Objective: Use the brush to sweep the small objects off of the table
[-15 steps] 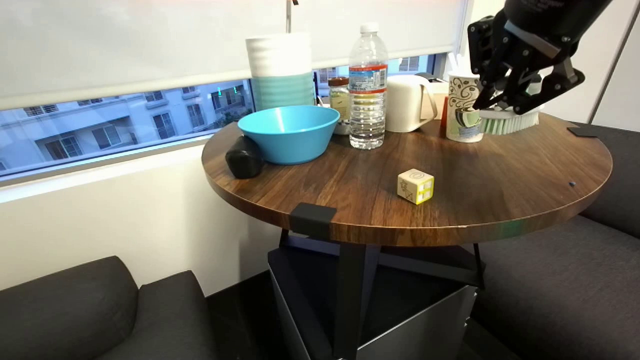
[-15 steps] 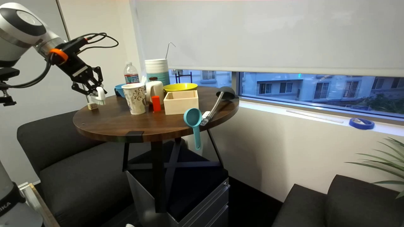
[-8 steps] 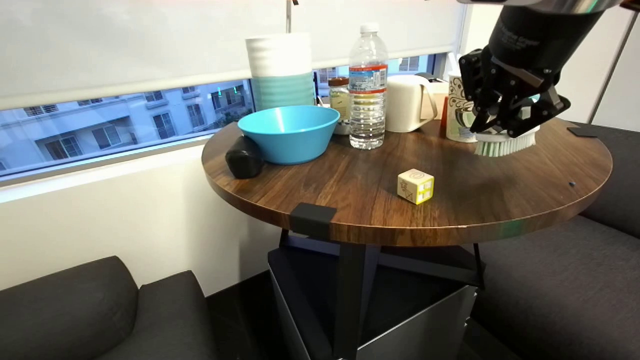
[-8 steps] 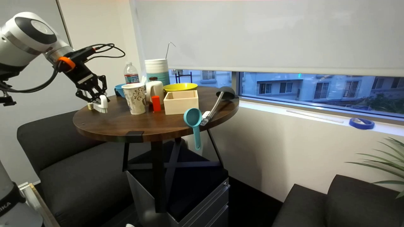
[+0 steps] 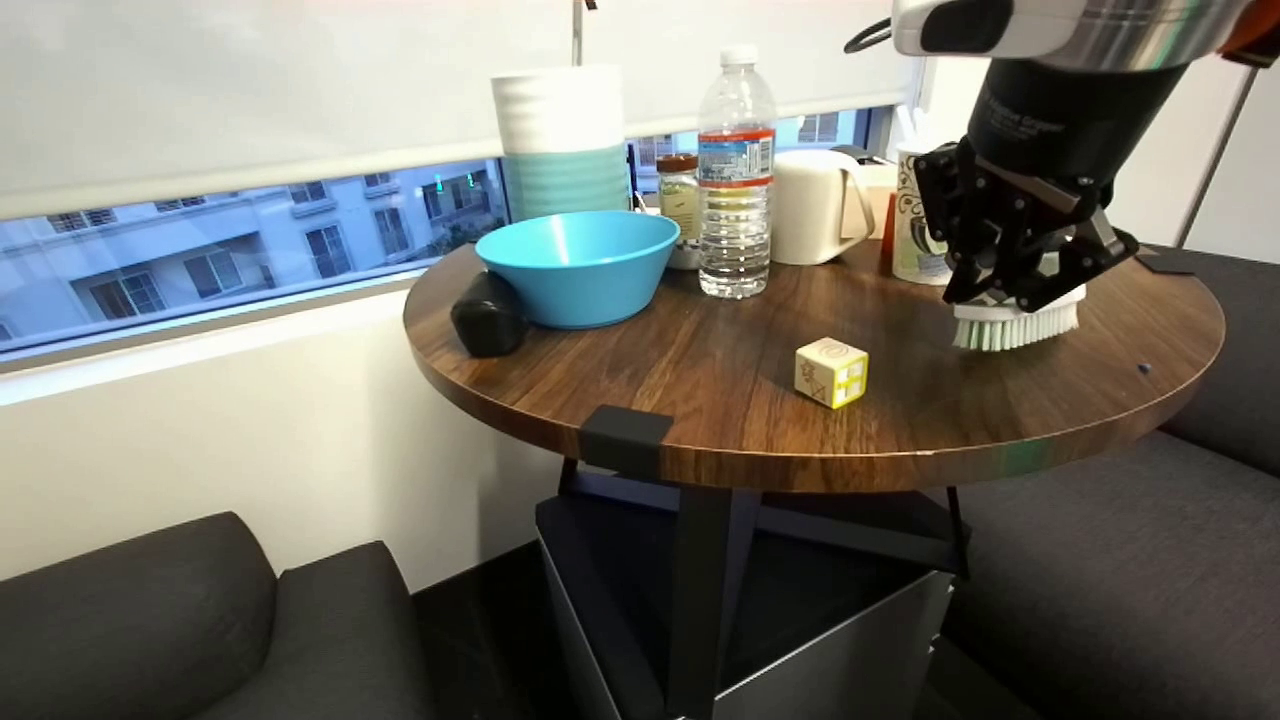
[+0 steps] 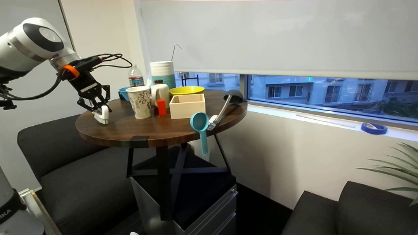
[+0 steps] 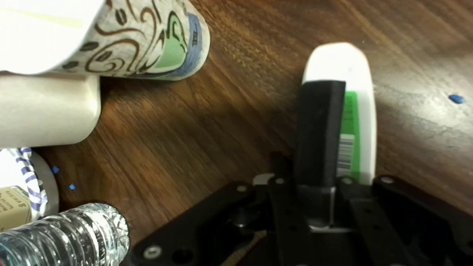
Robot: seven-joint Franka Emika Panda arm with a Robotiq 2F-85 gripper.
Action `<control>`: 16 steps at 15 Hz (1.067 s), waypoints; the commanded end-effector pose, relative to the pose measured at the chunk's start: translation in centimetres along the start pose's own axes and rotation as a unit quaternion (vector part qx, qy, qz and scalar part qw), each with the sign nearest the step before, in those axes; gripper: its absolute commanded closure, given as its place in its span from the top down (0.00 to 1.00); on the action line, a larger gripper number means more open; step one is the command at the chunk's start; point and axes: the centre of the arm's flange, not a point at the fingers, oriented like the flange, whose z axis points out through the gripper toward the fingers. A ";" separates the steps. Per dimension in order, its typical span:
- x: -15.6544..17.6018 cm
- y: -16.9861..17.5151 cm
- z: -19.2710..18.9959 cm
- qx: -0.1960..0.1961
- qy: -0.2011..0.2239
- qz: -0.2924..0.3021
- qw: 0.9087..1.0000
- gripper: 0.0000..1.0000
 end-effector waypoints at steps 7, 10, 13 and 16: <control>-3.2 -6.2 1.5 0.062 0.014 -0.011 0.998 0.02; -3.5 -6.6 1.2 0.078 0.009 -0.022 0.997 0.02; -3.9 -7.1 1.1 0.098 0.001 -0.031 0.995 0.02; -4.2 -7.5 1.0 0.117 -0.002 -0.039 0.992 0.02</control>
